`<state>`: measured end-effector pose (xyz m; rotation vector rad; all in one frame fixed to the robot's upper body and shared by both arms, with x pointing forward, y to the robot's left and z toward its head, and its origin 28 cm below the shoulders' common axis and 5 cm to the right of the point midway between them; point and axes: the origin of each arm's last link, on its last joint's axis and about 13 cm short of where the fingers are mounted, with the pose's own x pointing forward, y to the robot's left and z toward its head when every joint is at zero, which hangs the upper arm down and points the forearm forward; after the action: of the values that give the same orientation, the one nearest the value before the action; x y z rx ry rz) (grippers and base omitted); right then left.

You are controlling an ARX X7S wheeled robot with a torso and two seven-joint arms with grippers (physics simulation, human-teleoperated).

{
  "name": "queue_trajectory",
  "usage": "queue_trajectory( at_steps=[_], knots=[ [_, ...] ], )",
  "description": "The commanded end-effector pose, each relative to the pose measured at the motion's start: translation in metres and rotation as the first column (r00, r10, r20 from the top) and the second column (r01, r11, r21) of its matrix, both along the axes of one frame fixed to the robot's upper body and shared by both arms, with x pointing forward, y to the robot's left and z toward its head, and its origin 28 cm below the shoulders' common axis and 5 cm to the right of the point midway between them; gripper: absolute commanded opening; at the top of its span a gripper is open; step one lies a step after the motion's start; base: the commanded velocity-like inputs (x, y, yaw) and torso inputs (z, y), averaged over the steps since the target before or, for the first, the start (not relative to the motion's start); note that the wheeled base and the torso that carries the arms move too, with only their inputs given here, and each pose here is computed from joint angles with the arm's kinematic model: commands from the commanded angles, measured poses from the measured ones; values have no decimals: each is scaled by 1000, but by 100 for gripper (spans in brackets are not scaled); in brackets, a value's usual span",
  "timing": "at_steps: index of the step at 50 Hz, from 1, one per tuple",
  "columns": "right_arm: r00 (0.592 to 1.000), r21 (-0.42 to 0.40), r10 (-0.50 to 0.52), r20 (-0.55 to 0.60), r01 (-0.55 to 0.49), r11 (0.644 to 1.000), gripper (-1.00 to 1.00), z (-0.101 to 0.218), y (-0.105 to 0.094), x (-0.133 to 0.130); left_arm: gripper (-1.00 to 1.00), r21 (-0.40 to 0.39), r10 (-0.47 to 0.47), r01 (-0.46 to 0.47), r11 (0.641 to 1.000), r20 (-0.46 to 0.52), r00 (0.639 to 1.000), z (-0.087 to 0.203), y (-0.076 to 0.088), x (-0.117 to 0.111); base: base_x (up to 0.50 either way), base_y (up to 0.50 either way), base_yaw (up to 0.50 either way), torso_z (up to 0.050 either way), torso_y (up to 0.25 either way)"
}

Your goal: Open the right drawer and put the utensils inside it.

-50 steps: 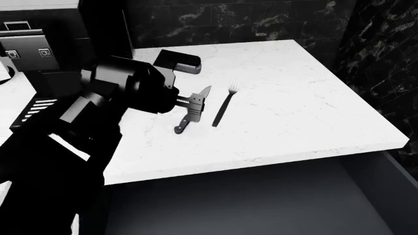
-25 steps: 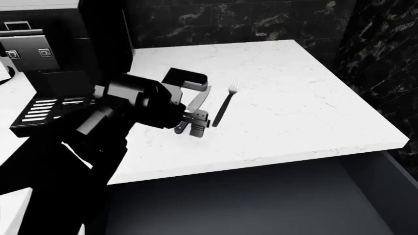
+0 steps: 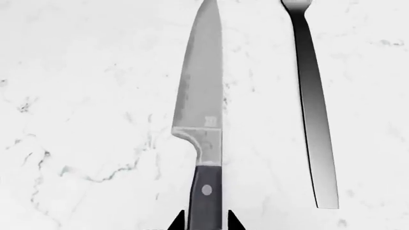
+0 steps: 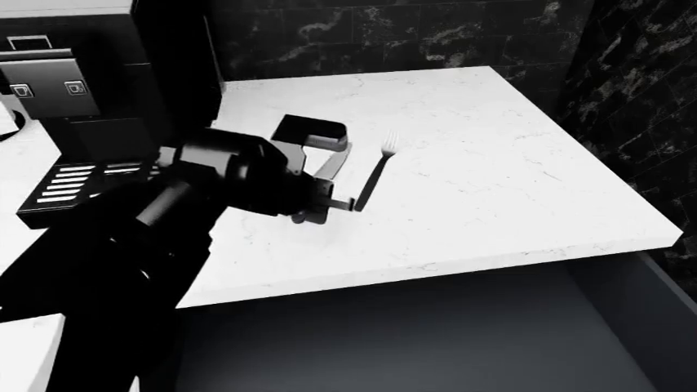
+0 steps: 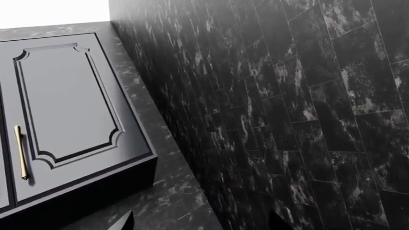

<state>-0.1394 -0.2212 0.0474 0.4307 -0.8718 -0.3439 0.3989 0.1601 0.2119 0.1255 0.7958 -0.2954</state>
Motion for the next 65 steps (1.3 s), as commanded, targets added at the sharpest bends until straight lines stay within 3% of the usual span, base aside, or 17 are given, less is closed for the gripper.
queue_trajectory(
  at_steps=[1,6,11,15,23,30,38,41,43,45,47,49,58,61,63,65],
  knots=[
    [1000,2,5,1,-5,1000,100,0,0,0,-100,41,122,-119,992,-75,990,-17,8,-4,0,0,0,0,0],
    [1000,5,8,2,-8,1000,100,0,0,1,-100,50,146,-143,988,-54,988,-14,9,-3,0,0,0,0,0],
    [1000,7,9,8,-9,1000,100,0,1,0,-100,56,103,-102,993,-22,994,-8,7,-1,0,0,1,0,0],
    [1000,5,9,14,-9,1000,100,1,2,-1,-100,52,67,-70,996,56,996,21,7,0,0,0,1,0,0],
    [1000,2,10,17,-10,1000,100,1,3,-1,-100,32,28,-33,999,155,988,84,14,-32,0,0,0,0,0],
    [1000,0,12,15,-12,1000,100,2,3,0,-100,30,-26,21,999,199,980,106,17,-53,0,0,0,0,0],
    [1000,3,14,12,-14,1000,100,2,2,0,-100,52,-189,182,982,226,956,130,21,-98,0,0,0,0,0],
    [1000,3,14,12,-14,1000,100,2,2,0,-100,85,-271,257,963,239,932,134,21,-109,0,0,0,0,0],
    [1000,3,14,12,-14,1000,100,2,2,0,-100,85,-271,257,963,239,932,134,21,-109,0,0,0,0,0],
    [1000,3,17,10,-17,1000,100,2,2,0,-100,125,-411,392,912,236,881,138,20,-126,0,0,0,0,0],
    [1000,3,17,10,-17,1000,100,2,2,0,-100,132,-437,417,899,229,870,138,20,-129,0,0,0,0,0],
    [1000,4,18,9,-18,1000,100,2,2,0,-100,156,-521,497,853,230,822,136,18,-136,0,0,0,0,0],
    [1000,7,18,4,-18,1000,100,1,1,1,-100,181,-659,633,753,213,722,127,15,-148,0,0,0,0,0],
    [1000,9,18,4,-18,1000,100,1,0,1,-100,185,-679,654,734,200,706,124,13,-149,0,0,0,0,0],
    [1000,8,19,3,-19,1000,100,1,0,1,-100,194,-725,699,689,183,664,118,12,-154,0,0,0,0,0],
    [1000,9,18,4,-18,1000,100,1,0,0,-100,194,-734,708,679,171,657,116,12,-155,0,0,0,0,0]
  ],
)
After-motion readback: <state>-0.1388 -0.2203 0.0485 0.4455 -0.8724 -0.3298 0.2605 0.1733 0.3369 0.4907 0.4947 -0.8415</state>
